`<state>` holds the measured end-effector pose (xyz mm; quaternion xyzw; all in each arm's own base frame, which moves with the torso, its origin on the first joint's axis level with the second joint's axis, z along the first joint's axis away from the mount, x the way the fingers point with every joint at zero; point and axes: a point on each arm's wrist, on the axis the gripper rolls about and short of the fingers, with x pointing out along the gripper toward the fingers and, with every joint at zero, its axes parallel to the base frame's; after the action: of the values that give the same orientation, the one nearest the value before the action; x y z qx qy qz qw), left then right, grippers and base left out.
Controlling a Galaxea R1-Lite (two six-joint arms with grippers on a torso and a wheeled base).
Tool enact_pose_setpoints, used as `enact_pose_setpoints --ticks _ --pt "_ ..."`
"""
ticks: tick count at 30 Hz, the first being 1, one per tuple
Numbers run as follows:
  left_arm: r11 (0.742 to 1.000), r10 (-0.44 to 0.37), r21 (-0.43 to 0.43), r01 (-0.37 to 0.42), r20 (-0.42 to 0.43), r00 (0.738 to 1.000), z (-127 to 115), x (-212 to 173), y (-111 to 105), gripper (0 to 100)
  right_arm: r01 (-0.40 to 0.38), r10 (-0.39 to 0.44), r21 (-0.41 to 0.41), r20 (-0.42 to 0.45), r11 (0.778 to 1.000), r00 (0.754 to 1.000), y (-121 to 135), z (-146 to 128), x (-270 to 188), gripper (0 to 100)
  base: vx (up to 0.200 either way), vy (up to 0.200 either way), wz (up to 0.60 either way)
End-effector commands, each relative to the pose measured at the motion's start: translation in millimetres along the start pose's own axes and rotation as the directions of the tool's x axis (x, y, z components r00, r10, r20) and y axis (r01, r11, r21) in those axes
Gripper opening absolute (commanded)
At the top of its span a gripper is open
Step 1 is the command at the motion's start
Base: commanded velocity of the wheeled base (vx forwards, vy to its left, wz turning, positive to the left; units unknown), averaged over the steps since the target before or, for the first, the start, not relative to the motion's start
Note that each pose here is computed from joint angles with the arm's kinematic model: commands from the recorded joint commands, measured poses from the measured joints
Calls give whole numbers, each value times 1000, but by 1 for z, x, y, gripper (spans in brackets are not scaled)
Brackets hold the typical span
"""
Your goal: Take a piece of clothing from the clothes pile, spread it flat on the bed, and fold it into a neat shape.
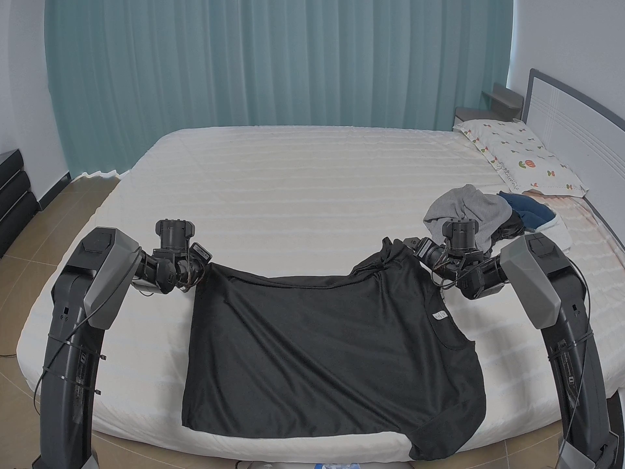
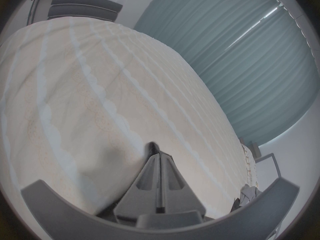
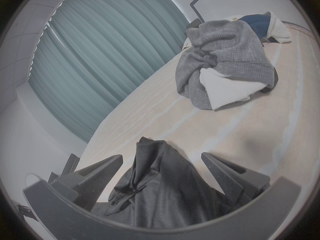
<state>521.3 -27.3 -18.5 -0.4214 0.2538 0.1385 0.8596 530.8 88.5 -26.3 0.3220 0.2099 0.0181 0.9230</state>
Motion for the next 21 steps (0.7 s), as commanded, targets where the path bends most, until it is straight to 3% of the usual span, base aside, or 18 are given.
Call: enact_pose_setpoints --ticks 1,5,6,15,21 --pt "1000 -1 -5 1 5 1000 1 0 -1 0 12 -12 -3 -13 1000 1000 -9 -12 9 100 0 0 0" --pt "1000 0 -6 0 6 1000 1 0 -1 0 9 -9 -4 0 1000 1000 -10 -12 13 100 0 0 0" --pt "1000 0 -5 0 6 1000 1 0 -1 0 8 -8 -6 1 1000 1000 -10 -12 13 0 0 0 0" --pt "1000 2 -5 -2 5 1000 0 0 0 0 29 -30 -7 -25 1000 999 -16 -19 16 0 0 0 0" --pt "1000 0 -5 0 6 1000 1 0 -1 0 23 -23 7 38 1000 999 -16 0 13 0 0 0 0"
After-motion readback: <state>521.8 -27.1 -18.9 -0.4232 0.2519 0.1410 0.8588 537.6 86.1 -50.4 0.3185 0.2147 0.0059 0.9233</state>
